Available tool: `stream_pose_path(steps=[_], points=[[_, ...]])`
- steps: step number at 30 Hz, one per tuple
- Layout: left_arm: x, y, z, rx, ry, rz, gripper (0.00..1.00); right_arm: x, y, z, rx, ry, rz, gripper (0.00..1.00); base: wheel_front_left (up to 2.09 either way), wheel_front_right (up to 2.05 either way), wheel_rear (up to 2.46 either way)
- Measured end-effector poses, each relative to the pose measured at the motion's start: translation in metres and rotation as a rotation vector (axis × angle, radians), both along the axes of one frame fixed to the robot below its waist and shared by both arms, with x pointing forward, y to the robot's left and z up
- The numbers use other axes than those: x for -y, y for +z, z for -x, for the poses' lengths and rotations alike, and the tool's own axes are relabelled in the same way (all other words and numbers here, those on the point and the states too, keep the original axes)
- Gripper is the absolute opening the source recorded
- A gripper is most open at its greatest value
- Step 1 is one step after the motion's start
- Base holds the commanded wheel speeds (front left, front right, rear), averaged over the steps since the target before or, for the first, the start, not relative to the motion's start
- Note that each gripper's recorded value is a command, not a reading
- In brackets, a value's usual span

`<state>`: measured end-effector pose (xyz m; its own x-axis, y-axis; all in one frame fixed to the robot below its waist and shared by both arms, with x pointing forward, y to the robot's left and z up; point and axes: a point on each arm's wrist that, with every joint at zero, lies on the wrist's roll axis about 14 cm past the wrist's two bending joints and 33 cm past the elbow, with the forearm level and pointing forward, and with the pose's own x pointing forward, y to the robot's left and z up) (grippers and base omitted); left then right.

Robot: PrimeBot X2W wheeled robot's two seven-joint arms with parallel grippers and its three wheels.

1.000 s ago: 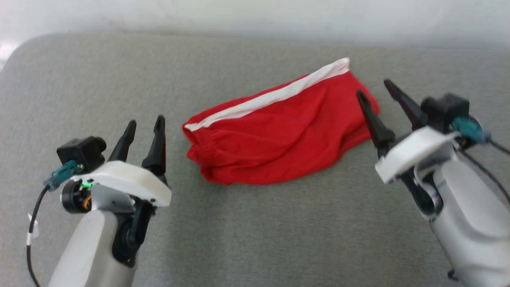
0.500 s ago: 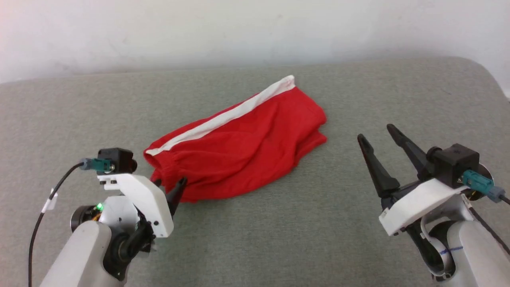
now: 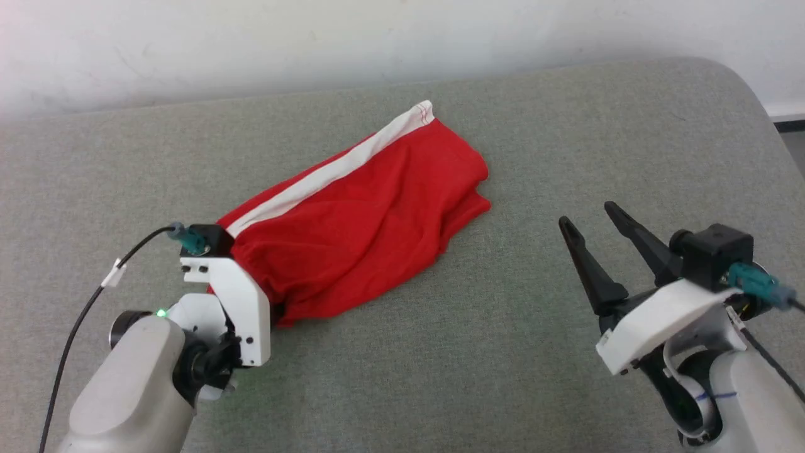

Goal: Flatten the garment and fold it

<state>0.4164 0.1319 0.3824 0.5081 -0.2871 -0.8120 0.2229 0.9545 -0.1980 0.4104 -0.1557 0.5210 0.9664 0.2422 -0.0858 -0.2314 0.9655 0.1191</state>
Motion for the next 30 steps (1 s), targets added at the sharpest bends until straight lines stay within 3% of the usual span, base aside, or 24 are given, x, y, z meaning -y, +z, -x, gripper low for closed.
stream_pose_path(steps=[1,2,8,22,29,30], points=[[0.001,-0.001,0.0,-0.007,-0.013,-0.003,0.15,0.002,-0.004,-0.001,-0.019,-0.002,-0.004,1.0,0.0,0.0,0.0],[0.003,-0.002,-0.001,-0.011,-0.025,-0.001,0.0,0.004,-0.009,-0.002,-0.047,-0.003,-0.009,1.0,0.0,0.0,0.0],[0.01,0.001,-0.001,0.014,-0.035,0.023,0.0,0.002,-0.029,-0.029,-0.192,0.028,-0.024,1.0,0.0,0.0,0.0],[0.019,0.038,-0.021,0.227,-0.029,0.094,0.0,-0.051,-0.085,-0.12,-0.551,0.153,-0.003,1.0,0.0,0.0,0.0],[0.013,0.023,-0.02,0.207,0.004,0.096,0.0,-0.084,-0.149,-0.106,-0.802,0.242,0.056,0.99,0.0,0.0,0.0],[0.011,0.021,-0.02,0.207,0.011,0.096,0.0,-0.086,-0.152,-0.106,-0.829,0.257,0.076,0.5,0.0,0.0,0.0]])
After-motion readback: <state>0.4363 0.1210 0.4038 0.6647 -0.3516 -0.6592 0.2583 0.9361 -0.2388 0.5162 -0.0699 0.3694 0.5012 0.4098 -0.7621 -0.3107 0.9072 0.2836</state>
